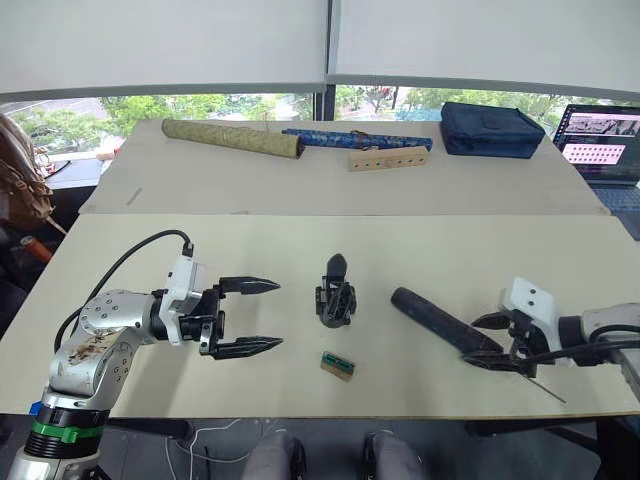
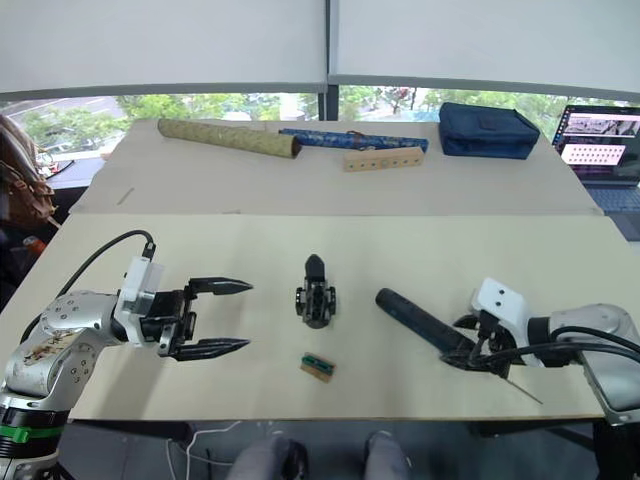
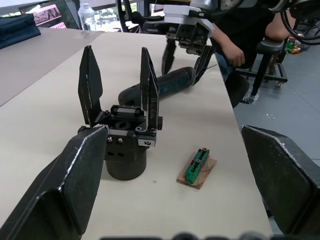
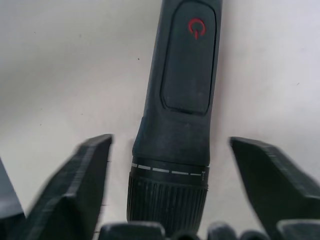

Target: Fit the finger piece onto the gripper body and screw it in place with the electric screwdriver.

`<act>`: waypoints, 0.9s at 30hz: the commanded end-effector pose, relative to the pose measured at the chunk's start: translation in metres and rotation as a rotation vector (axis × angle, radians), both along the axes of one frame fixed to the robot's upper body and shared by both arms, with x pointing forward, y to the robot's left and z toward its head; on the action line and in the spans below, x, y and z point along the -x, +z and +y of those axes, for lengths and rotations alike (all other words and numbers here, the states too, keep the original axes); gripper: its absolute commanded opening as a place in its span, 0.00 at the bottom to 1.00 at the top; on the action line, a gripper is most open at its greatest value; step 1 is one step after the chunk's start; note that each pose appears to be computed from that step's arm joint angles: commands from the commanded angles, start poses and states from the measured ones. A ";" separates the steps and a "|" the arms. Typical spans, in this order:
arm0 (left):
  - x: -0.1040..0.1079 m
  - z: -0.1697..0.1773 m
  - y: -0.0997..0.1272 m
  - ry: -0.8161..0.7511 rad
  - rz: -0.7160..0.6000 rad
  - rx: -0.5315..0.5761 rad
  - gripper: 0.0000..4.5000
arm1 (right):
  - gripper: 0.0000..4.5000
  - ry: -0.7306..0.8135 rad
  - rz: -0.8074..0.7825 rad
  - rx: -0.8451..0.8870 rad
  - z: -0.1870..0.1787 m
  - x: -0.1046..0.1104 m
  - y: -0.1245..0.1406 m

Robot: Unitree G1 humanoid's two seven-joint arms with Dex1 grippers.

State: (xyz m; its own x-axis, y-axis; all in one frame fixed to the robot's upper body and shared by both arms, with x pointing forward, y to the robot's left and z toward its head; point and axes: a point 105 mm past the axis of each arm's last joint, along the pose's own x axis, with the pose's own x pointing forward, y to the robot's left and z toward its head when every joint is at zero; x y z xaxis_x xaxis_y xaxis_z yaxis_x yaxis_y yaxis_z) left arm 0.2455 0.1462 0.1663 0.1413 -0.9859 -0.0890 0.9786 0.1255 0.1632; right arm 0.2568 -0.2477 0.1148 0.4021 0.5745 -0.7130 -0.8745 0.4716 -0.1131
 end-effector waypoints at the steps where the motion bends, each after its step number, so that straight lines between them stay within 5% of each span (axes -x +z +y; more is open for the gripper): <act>1: 0.002 -0.001 0.003 -0.021 -0.026 -0.005 1.00 | 0.99 0.053 -0.034 0.024 0.004 -0.001 0.025; 9: 0.002 -0.006 -0.003 -0.011 -0.005 0.005 1.00 | 0.99 0.062 0.164 0.174 0.006 0.012 0.062; 12: 0.002 -0.006 -0.003 -0.021 -0.003 0.001 1.00 | 0.99 -0.006 0.186 0.350 0.000 0.002 0.058; 20: 0.002 -0.005 -0.003 -0.032 -0.004 -0.018 1.00 | 0.99 -0.036 0.211 0.493 0.008 -0.026 0.042; 27: 0.005 -0.008 -0.004 -0.028 -0.003 -0.017 1.00 | 0.99 0.003 0.268 0.563 0.010 -0.023 0.023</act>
State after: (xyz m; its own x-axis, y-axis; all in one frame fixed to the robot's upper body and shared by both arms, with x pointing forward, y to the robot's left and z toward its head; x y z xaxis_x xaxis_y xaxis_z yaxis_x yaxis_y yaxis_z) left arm 0.2441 0.1413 0.1573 0.1260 -0.9871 -0.0985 0.9840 0.1118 0.1389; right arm 0.2783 -0.2404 0.1319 0.1434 0.0918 -0.9854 -0.9039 0.4175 -0.0927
